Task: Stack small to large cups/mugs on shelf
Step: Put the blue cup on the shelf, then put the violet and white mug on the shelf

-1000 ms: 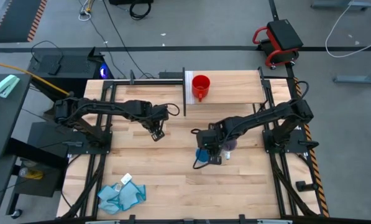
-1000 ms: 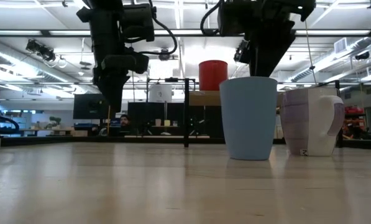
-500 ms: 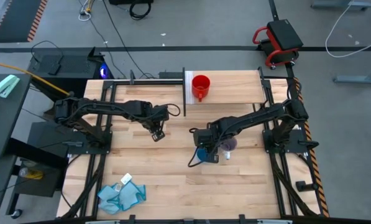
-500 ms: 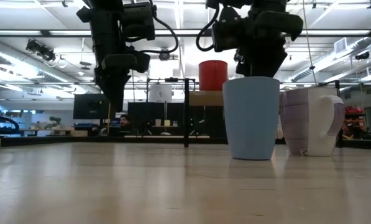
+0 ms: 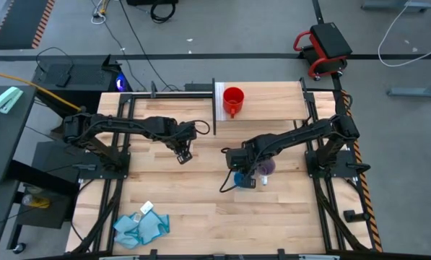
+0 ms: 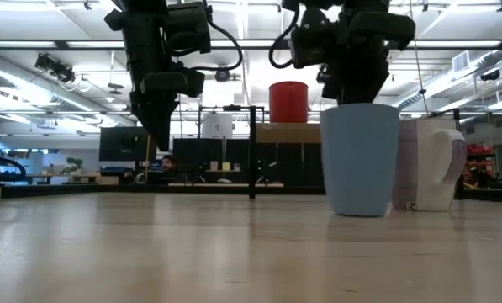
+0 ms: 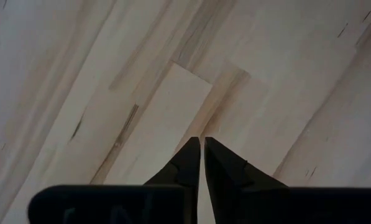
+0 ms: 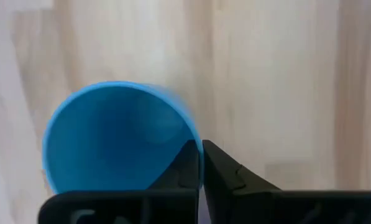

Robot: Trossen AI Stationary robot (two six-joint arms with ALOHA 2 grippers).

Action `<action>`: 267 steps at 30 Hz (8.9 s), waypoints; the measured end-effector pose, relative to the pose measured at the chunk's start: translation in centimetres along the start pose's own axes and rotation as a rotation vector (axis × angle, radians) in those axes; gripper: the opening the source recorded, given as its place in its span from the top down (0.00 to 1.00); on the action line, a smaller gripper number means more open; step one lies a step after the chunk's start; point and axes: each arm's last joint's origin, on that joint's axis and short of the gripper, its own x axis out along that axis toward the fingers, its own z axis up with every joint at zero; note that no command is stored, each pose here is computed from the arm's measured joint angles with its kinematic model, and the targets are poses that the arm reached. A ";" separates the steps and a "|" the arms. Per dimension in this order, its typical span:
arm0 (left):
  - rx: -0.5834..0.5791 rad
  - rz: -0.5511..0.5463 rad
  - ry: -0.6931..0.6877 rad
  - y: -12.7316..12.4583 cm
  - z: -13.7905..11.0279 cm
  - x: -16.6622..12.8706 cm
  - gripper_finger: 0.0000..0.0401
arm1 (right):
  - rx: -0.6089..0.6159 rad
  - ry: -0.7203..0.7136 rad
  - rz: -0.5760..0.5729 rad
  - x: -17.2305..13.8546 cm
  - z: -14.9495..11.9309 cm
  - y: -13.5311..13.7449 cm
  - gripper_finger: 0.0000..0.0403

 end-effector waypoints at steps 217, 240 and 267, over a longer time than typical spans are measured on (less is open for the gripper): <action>0.056 -0.009 -0.039 -0.1 0.4 0.0 0.90 | 0.764 -0.044 -0.102 -1.8 -11.4 -3.8 0.77; 0.055 -0.009 -0.039 -0.1 0.4 0.0 0.90 | 0.679 -0.044 -0.104 -2.2 -11.6 -4.2 0.98; 0.070 -0.009 -0.039 -0.1 0.4 0.0 0.95 | 0.714 -0.108 -0.303 -16.2 -10.6 -7.0 0.98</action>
